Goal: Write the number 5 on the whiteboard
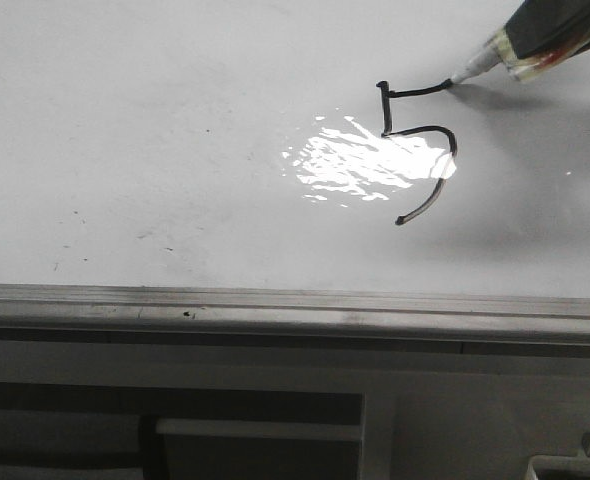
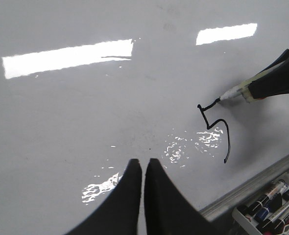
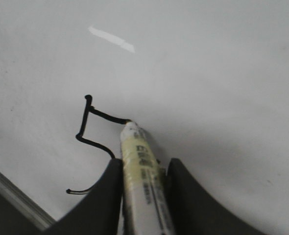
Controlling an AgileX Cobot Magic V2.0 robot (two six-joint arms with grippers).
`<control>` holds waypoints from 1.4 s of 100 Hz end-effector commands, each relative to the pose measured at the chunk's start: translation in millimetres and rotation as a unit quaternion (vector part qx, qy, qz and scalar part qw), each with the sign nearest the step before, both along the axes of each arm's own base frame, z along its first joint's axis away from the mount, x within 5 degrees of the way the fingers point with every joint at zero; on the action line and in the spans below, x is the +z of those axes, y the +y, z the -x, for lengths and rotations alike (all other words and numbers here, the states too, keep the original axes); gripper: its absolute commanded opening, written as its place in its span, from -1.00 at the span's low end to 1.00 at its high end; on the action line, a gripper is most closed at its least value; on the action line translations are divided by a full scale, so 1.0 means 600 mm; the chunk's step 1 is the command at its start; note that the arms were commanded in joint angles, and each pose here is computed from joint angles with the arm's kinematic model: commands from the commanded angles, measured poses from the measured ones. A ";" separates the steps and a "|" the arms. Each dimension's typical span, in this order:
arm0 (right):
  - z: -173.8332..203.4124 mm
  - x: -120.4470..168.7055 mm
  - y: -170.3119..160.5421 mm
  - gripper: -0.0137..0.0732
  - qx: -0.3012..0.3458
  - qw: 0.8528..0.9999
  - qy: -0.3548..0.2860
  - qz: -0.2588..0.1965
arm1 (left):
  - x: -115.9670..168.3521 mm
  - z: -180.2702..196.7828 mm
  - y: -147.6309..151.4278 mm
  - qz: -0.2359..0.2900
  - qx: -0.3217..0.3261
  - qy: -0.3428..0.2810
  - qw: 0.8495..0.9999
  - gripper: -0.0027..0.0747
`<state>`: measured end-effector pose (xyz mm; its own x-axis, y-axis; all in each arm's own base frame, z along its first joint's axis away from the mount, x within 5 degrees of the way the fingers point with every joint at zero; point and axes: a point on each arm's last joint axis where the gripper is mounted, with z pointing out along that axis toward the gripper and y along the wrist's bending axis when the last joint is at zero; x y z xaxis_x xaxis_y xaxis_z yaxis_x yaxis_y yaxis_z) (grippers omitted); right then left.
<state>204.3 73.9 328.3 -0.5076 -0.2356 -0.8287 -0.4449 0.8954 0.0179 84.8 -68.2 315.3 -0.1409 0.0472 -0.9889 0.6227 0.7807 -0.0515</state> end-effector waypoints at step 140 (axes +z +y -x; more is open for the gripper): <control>0.142 0.038 0.142 -0.81 0.368 0.913 -0.148 0.098 | 0.022 -0.015 -0.227 -0.189 -0.267 -0.021 0.945 -0.03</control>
